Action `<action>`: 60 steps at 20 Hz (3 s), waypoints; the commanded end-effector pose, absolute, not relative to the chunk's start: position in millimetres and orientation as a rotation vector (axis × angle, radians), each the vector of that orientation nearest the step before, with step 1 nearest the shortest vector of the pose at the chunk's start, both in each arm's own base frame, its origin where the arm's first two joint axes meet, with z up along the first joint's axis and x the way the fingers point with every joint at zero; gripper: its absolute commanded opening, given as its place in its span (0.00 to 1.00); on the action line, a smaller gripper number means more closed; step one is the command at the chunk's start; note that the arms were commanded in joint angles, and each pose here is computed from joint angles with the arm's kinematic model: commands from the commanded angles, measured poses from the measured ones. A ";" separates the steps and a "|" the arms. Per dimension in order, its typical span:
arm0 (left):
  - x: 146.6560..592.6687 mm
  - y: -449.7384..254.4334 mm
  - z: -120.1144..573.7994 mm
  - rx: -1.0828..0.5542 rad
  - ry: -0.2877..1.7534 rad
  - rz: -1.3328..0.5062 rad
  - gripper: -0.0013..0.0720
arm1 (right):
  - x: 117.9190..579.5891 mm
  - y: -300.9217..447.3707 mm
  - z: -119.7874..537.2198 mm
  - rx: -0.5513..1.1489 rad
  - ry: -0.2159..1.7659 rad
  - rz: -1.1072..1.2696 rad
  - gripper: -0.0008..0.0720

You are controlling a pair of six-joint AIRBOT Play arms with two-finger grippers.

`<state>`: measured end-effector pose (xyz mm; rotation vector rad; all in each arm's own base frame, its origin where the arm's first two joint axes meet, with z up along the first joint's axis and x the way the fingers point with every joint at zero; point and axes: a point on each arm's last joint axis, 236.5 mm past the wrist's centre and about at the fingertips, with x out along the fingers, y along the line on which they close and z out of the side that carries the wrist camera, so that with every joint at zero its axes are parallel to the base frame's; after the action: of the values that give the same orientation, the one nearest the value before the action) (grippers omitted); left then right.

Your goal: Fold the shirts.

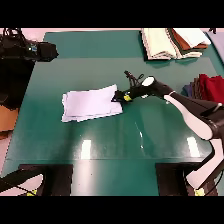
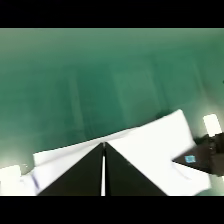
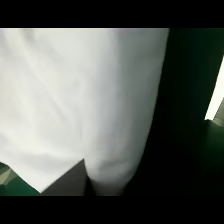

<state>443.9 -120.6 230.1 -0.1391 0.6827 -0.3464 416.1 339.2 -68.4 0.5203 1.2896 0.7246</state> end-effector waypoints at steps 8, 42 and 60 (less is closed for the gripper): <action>421.4 -186.8 235.0 -0.118 0.683 -0.515 0.06 | 488.0 245.6 47.6 0.364 0.979 0.637 0.04; 387.0 -258.9 241.9 -0.138 0.687 -0.663 0.06 | 438.8 -233.0 292.3 0.205 0.422 -0.100 0.04; 385.1 -257.5 238.3 -0.095 0.691 -0.673 0.06 | 193.0 -246.0 92.5 0.376 0.991 -0.501 0.57</action>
<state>385.7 -257.7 238.6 -0.0990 0.6899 -0.6717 222.6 -254.1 118.4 0.3226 0.9420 -0.4554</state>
